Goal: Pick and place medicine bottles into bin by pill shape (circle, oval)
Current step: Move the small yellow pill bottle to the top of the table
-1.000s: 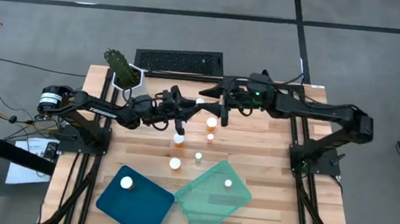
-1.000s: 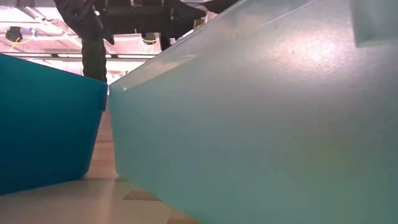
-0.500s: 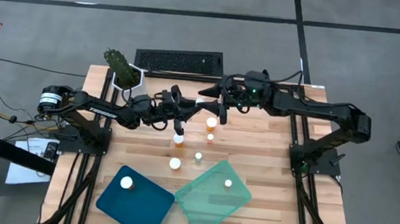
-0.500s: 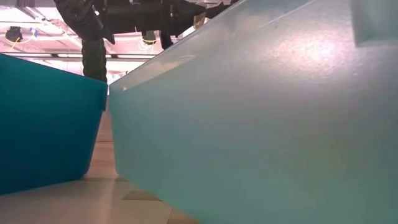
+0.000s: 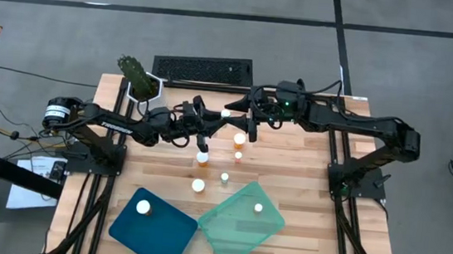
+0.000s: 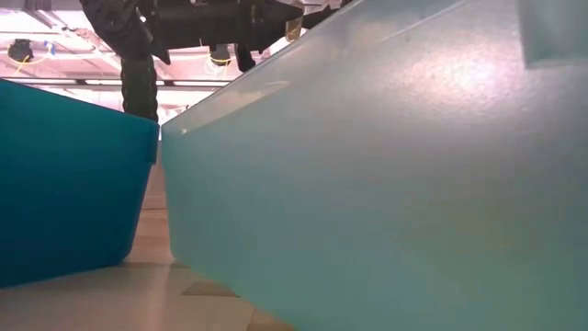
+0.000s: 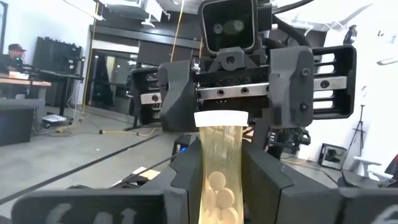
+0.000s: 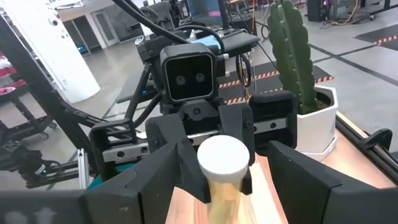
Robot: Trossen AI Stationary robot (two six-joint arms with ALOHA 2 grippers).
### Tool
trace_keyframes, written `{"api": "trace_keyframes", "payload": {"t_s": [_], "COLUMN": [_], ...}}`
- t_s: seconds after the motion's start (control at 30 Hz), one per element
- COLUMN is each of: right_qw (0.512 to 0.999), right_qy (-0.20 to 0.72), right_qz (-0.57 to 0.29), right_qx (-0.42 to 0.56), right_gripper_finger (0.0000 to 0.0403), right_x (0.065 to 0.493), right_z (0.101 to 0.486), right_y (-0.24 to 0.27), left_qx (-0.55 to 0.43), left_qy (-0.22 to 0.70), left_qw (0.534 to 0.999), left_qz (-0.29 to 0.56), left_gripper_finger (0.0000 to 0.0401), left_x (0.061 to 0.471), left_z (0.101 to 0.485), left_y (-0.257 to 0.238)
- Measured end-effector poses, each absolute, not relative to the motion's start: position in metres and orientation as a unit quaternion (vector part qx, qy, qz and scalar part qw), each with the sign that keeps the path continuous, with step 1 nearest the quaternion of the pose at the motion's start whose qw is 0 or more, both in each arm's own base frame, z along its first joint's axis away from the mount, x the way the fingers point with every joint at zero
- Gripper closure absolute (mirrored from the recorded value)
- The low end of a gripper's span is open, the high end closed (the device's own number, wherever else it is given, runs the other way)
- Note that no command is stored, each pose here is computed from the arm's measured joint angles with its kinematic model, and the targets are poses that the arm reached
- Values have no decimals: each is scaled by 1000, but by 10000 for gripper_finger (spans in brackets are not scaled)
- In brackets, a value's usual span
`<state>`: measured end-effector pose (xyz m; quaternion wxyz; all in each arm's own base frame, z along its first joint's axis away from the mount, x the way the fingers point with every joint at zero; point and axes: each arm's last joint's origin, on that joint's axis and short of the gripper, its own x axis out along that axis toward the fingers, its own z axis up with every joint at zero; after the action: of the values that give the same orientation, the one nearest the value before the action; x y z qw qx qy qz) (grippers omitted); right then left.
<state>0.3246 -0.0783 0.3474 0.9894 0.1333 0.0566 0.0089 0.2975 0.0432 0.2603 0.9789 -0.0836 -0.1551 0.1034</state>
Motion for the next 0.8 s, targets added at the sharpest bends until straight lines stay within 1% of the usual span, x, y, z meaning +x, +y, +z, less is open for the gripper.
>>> {"api": "trace_keyframes", "payload": {"t_s": [0.37,0.5,0.8], "right_qw": [990,988,990], "right_qy": [55,66,44], "right_qz": [8,8,18], "right_qx": [133,137,130], "right_gripper_finger": [144,145,145], "right_x": [325,332,335], "right_z": [348,339,342], "right_y": [-79,-80,-76], "left_qx": [-77,-76,-65], "left_qy": [-155,-157,-142], "left_qw": [979,979,982], "left_qz": [104,104,101], "left_gripper_finger": [323,323,323], "left_x": [297,297,302], "left_z": [260,261,265], "left_y": [43,43,44]}}
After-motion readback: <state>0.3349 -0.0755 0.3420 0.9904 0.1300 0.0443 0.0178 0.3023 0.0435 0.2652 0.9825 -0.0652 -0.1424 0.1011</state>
